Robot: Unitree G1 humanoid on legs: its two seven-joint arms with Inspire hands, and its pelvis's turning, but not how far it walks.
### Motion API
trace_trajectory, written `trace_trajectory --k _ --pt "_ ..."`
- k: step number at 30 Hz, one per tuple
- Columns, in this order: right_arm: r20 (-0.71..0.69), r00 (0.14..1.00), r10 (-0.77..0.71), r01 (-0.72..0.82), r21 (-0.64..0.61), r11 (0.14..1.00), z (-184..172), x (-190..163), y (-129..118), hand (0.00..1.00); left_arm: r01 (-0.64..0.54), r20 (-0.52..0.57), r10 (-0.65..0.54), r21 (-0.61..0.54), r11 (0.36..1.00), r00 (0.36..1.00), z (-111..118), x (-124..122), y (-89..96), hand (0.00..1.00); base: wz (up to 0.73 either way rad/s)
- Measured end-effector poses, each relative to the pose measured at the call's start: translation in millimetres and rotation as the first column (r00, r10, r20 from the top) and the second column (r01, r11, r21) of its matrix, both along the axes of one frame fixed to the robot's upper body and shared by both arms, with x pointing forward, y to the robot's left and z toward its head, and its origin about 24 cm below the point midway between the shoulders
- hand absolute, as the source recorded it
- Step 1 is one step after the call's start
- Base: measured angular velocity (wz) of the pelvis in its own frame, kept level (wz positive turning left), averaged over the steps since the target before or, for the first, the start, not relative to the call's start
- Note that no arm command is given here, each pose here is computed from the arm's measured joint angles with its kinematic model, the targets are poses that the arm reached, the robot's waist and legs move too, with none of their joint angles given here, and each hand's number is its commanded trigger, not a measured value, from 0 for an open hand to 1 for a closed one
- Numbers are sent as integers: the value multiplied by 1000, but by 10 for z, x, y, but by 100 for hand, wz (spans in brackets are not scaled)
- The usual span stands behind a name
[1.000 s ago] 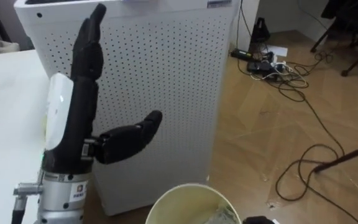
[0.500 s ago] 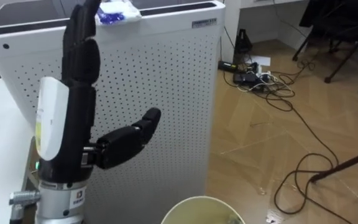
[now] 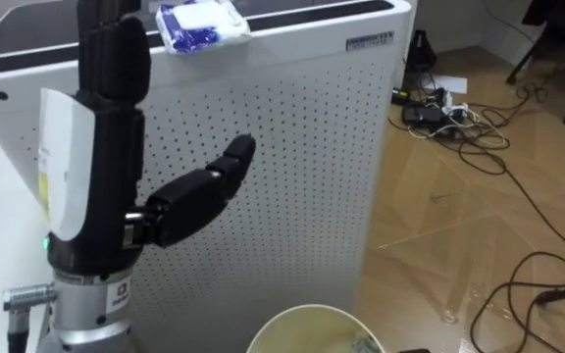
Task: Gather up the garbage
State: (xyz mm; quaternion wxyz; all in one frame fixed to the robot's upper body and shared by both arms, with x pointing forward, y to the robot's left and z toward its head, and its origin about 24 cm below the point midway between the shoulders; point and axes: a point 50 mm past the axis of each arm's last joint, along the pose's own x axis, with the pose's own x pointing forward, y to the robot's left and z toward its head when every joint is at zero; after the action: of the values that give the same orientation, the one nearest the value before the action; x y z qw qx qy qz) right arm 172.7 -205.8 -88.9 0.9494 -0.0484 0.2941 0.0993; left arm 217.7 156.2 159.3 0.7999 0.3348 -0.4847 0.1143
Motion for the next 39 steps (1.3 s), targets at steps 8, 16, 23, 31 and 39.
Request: trace_trajectory --k 8,16,23,31,39 --pt "-12 999 34 -35 -23 999 -15 -34 -2 100 -68 30 67 54 996 997 64 -25 46 0 5" --pt "-43 996 83 -83 2 997 -52 -96 41 100 -135 84 127 94 986 988 191 -61 115 0 9" --pt "-48 994 102 -101 18 995 -54 -102 58 100 -143 86 135 92 986 987 204 -73 116 0 1" --pt "-52 992 116 -116 11 993 -56 -110 53 100 -163 93 151 140 977 984 194 -68 109 0 0" --pt "-49 988 147 -147 5 989 -40 -95 49 100 -165 71 154 201 965 986 149 -47 52 0 1"
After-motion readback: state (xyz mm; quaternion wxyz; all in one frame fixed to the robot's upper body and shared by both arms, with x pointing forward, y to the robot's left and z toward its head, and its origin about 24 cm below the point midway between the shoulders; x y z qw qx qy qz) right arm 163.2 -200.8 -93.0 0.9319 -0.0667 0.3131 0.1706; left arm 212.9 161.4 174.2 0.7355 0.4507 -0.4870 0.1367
